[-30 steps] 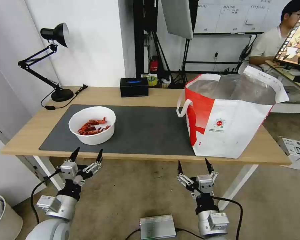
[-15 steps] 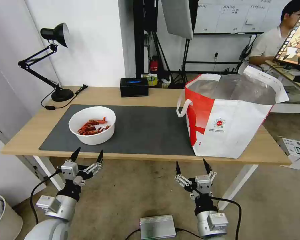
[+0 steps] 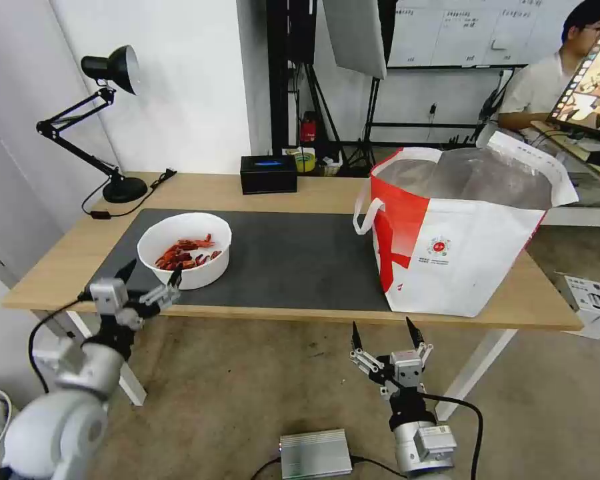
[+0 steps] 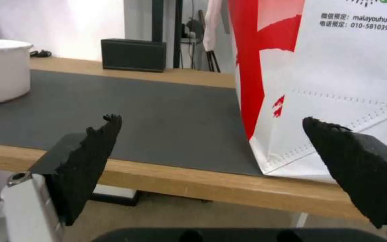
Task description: Pick up the trash from the table and place it into the takeout bag.
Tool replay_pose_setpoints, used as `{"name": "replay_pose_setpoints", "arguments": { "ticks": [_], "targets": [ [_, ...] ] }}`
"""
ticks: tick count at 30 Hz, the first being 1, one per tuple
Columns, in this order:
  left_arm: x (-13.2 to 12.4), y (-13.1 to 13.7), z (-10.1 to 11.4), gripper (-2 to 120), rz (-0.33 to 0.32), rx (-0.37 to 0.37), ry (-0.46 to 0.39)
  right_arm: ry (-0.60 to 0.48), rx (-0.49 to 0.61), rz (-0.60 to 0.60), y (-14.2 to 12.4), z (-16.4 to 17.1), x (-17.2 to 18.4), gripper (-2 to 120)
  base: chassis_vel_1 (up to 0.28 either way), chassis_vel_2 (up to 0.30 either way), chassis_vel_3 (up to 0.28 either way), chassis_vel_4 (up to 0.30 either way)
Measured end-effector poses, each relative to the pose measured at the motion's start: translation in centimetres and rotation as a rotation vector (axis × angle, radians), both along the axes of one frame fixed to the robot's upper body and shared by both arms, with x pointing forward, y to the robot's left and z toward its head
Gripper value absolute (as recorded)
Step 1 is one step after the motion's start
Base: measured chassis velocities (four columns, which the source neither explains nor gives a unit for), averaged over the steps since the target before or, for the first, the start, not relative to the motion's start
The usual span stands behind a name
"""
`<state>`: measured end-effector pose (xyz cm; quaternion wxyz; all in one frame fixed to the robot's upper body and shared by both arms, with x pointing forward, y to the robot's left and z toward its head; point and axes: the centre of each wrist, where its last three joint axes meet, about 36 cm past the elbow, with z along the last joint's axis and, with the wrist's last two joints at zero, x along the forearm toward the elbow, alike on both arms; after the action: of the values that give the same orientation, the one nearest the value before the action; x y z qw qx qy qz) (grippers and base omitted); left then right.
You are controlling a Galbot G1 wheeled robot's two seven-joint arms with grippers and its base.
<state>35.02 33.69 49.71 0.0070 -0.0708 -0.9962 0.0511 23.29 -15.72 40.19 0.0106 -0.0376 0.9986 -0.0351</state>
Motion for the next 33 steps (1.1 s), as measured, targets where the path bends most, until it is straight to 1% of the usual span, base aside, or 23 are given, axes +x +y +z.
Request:
{"name": "replay_pose_setpoints", "arguments": {
  "ticks": [2,3,6,7,10,11,12,15,16,17,18,19,20,21,22,24,25,28,29,31,33],
  "targets": [
    [2.0,0.7,0.8,100,0.003,0.011,0.047,0.000,0.000,0.000,0.0,0.0,0.0,100,0.000,0.000,0.000,0.000],
    [2.0,0.7,0.8,100,0.003,0.011,0.047,0.000,0.000,0.000,0.0,0.0,0.0,100,0.000,0.000,0.000,0.000],
    [5.1,1.8,2.7,100,0.023,0.038,0.087,0.000,0.000,0.000,0.0,0.0,0.0,100,0.000,0.000,0.000,0.000],
    [5.1,1.8,2.7,100,0.023,0.038,0.087,0.000,0.000,0.000,0.0,0.0,0.0,100,0.000,0.000,0.000,0.000],
    [7.9,3.0,4.8,100,0.035,0.067,0.129,0.000,0.000,0.000,0.0,0.0,0.0,100,0.000,0.000,0.000,0.000],
    [7.9,3.0,4.8,100,0.035,0.067,0.129,0.000,0.000,0.000,0.0,0.0,0.0,100,0.000,0.000,0.000,0.000],
    [8.5,3.3,5.3,100,0.038,0.074,0.151,0.000,0.000,0.000,0.0,0.0,0.0,100,0.000,0.000,0.000,0.000],
    [10.7,4.3,7.1,100,0.050,0.075,0.286,0.000,0.000,0.000,0.0,0.0,0.0,100,0.000,0.000,0.000,0.000],
    [10.7,4.3,7.1,100,0.050,0.075,0.286,0.000,0.000,0.000,0.0,0.0,0.0,100,0.000,0.000,0.000,0.000],
    [11.4,4.7,7.6,100,0.054,0.068,0.324,0.000,0.000,0.000,0.0,0.0,0.0,100,0.000,0.000,0.000,0.000],
    [11.4,4.7,7.6,100,0.054,0.068,0.324,0.000,0.000,0.000,0.0,0.0,0.0,100,0.000,0.000,0.000,0.000],
    [12.2,5.1,7.8,100,0.057,0.060,0.355,0.000,0.000,0.000,0.0,0.0,0.0,100,0.000,0.000,0.000,0.000],
    [13.8,5.6,8.2,100,0.049,-0.001,0.409,0.000,0.000,0.000,0.0,0.0,0.0,100,0.000,0.000,0.000,0.000],
    [13.8,5.6,8.2,100,0.049,-0.001,0.409,0.000,0.000,0.000,0.0,0.0,0.0,100,0.000,0.000,0.000,0.000],
    [16.1,6.1,8.5,100,0.050,-0.032,0.446,-0.001,0.000,0.000,0.0,0.0,0.0,100,0.000,0.000,0.000,0.000],
    [17.7,6.4,8.7,100,0.049,-0.039,0.465,-0.001,0.000,0.000,0.0,0.0,0.0,100,0.000,0.000,0.000,0.000],
    [17.7,6.4,8.7,100,0.049,-0.039,0.465,-0.001,0.000,0.000,0.0,0.0,0.0,100,0.000,0.000,0.000,0.000],
    [19.7,6.8,8.4,100,0.065,-0.035,0.496,-0.001,0.000,0.000,0.0,0.0,0.0,100,0.000,0.000,0.000,0.000],
    [19.7,6.8,8.4,100,0.065,-0.035,0.496,-0.001,0.000,0.000,0.0,0.0,0.0,100,0.000,0.000,0.000,0.000],
    [21.0,7.2,7.8,100,0.075,-0.014,0.519,-0.001,0.000,-0.001,0.0,0.0,0.0,100,0.000,0.000,0.000,0.000],
    [21.4,7.3,7.5,100,0.077,-0.006,0.526,-0.001,0.000,0.000,0.0,0.0,0.0,100,0.000,0.000,0.000,0.000]
  ]
}}
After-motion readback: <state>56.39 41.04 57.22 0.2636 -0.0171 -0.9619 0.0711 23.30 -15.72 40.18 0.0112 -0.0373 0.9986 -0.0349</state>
